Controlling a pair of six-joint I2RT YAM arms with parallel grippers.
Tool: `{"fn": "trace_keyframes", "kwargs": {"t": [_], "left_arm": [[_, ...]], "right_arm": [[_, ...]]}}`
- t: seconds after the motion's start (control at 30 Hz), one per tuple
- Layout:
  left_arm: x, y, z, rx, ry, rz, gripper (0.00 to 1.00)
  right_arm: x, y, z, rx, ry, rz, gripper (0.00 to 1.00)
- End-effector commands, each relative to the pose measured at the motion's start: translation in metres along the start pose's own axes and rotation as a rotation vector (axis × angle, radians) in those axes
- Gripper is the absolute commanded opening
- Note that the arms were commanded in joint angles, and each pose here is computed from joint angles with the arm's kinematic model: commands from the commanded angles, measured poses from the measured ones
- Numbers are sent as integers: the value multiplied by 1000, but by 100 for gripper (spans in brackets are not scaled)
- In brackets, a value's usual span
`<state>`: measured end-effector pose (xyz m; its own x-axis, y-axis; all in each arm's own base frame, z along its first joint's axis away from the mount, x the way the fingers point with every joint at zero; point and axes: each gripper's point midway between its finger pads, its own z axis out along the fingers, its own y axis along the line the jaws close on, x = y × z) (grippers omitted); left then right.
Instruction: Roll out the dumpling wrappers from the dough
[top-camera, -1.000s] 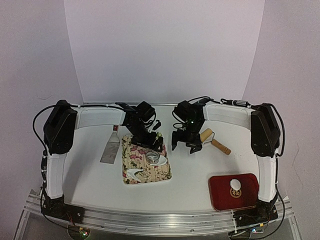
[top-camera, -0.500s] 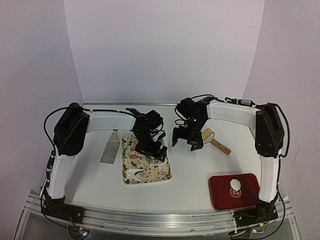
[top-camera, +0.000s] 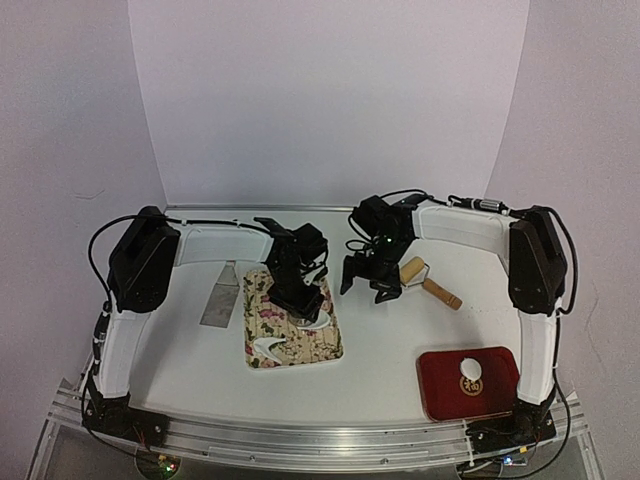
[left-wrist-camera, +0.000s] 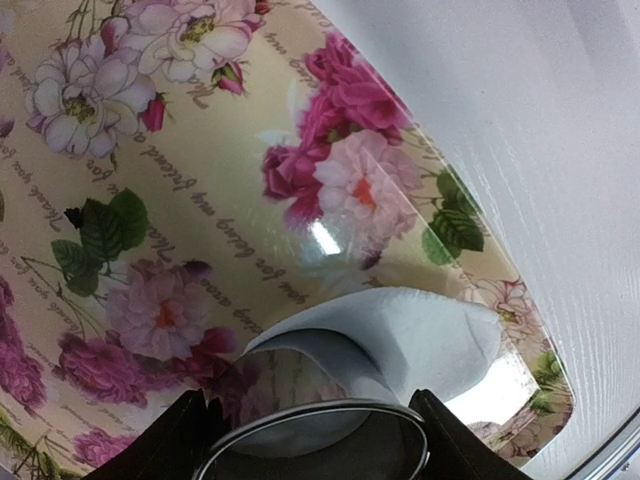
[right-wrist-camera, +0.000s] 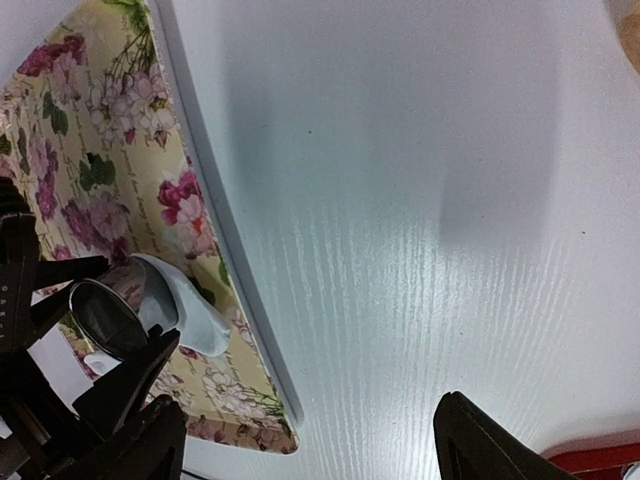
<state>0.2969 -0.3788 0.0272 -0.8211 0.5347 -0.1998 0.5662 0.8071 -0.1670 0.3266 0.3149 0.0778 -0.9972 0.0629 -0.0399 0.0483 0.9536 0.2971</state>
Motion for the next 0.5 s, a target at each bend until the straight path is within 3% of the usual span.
{"fn": "trace_keyframes", "kwargs": {"t": [0.0, 0.23, 0.47], "left_arm": [[10, 13, -18, -66, 0, -11, 66], [23, 14, -24, -55, 4, -50, 68], [12, 5, -40, -5, -58, -87, 82]], "right_arm": [[-2, 27, 3, -111, 22, -52, 85], [7, 68, 16, -288, 89, -117, 71], [11, 78, 41, -344, 164, -87, 60]]}}
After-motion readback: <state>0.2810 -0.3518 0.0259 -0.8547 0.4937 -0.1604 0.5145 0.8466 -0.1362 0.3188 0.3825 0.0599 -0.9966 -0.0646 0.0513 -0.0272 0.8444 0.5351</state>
